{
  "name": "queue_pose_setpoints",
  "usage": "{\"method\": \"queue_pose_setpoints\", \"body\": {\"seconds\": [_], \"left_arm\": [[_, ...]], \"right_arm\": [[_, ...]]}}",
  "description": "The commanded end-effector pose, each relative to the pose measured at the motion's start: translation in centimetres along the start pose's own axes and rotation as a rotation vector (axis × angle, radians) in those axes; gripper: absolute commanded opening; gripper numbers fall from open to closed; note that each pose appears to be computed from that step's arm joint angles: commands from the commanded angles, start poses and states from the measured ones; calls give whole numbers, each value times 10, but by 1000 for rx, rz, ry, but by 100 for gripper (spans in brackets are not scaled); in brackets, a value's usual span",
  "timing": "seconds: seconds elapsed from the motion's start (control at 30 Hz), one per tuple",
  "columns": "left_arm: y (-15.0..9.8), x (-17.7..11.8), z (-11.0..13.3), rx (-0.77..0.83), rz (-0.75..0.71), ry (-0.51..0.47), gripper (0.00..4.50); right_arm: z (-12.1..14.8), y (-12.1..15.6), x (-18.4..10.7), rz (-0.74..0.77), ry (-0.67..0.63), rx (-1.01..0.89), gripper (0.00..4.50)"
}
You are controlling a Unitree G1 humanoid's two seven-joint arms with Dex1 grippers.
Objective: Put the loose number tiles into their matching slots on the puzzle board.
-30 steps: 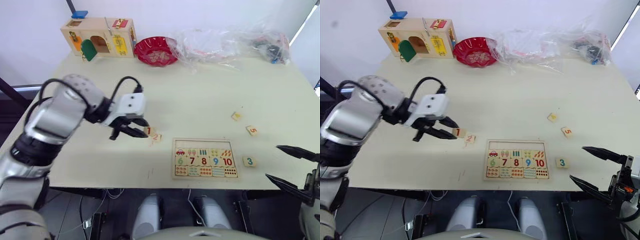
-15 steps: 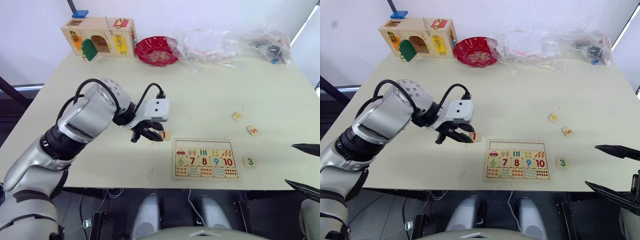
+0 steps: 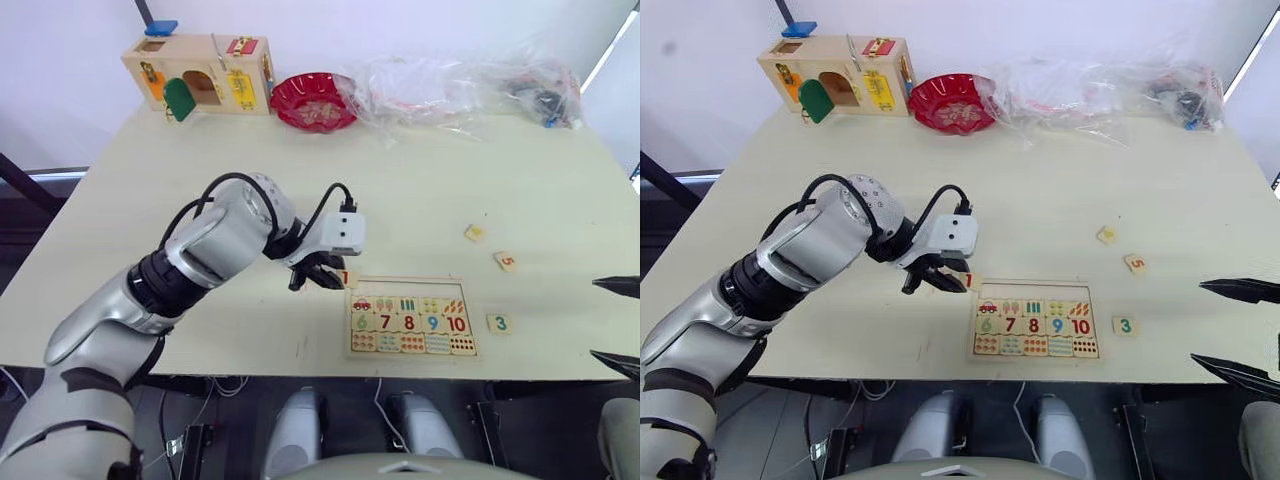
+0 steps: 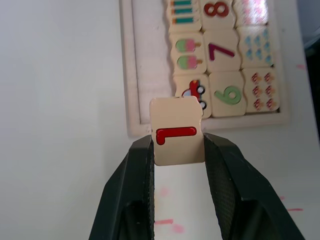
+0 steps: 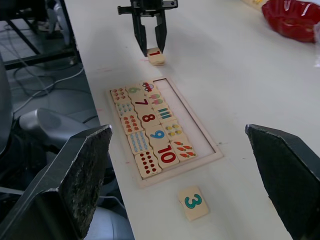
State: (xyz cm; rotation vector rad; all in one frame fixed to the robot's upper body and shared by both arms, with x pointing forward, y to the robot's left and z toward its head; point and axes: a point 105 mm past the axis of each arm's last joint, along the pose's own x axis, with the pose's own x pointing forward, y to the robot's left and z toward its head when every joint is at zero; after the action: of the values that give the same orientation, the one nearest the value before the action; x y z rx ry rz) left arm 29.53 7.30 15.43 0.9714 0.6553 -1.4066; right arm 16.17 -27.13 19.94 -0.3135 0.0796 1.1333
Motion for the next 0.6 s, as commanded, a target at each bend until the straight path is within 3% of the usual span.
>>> {"method": "queue_pose_setpoints", "body": {"seconds": [0.03, 0.6], "left_arm": [[6, 4, 6, 23, 34, 19, 97], [15, 17, 13, 66, 29, 98, 97]], "right_arm": [[-1, -3, -2, 26, 14, -27, 450], [-20, -8, 8, 72, 15, -28, 450]]}}
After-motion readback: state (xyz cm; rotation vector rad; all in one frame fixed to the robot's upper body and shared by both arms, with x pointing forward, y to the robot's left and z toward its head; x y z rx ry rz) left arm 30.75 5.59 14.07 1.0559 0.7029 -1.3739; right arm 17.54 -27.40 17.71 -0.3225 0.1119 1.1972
